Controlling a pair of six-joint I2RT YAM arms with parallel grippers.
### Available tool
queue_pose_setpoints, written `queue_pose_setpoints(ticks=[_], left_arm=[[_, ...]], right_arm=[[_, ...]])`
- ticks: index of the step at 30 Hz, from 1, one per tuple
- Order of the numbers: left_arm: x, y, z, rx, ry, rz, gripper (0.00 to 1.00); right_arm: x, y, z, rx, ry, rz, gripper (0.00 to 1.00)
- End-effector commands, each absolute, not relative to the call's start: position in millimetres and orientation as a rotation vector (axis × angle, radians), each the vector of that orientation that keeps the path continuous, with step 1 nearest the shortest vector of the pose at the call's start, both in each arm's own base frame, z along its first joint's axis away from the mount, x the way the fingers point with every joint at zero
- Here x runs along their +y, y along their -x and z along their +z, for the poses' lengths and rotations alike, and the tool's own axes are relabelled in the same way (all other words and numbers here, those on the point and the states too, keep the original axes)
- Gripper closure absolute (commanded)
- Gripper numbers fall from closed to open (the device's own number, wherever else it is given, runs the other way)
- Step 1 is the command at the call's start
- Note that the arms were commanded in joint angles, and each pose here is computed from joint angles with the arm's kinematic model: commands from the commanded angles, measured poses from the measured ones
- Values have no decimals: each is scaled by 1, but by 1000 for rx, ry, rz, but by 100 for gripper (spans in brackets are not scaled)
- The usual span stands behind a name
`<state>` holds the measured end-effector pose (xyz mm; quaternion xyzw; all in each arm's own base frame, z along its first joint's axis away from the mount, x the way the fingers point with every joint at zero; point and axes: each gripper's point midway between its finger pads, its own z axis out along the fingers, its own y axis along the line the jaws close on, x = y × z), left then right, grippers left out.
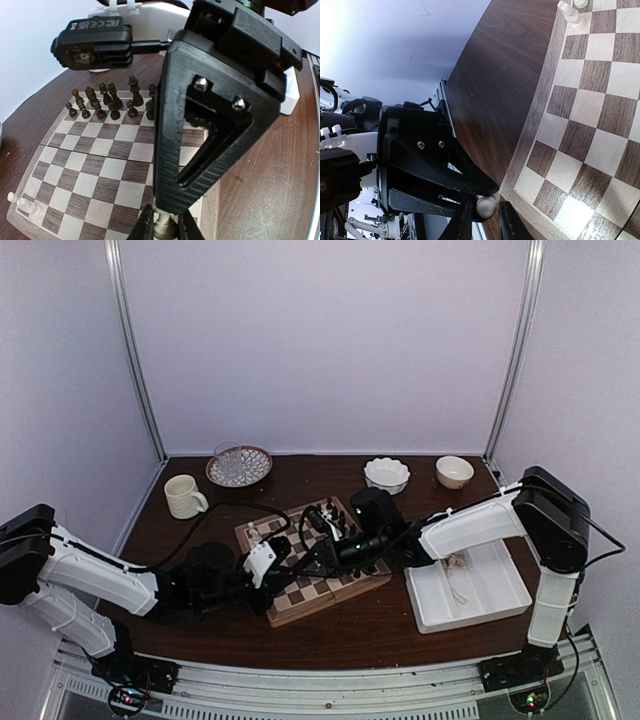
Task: Set up the chess pieces on the board
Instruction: Pass from the left arm to the right
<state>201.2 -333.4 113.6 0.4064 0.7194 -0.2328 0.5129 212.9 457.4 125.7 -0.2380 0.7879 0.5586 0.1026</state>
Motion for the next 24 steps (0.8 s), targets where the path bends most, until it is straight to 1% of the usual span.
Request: queue_pose_setpoints(ticks=[1,5,6,9,11,16,18,20,24], left_arm=[[-344,-204,135,1654,-947,-593,84],[-343,-206,134,1661,-940,-580,84],[-343,-207,134,1662,-936,-579,83],[-340,-209,131,1674,-915,-573,74],[-339,-208,130,1673,-905,-579,65],[-338,-206,123,1705,-914,-583,51],[-337,-205,120,1722,-912,-590,44],[-333,-203,117,1745,-896,-598,40],[-324,-199,114,1791,-847,-629,40]], right_arm=[[464,-211,134,2287,730,1703,82],[464,-211,134,2284,726,1710,89],[464,-211,134,2284,725,1704,91],[461,-214,130,2300,723,1651,93],[457,-218,127,2311,725,1595,93],[448,-227,116,2352,727,1434,93],[443,-232,110,2367,734,1345,92],[436,-240,106,2379,740,1237,92],[421,-249,100,2393,774,982,92]])
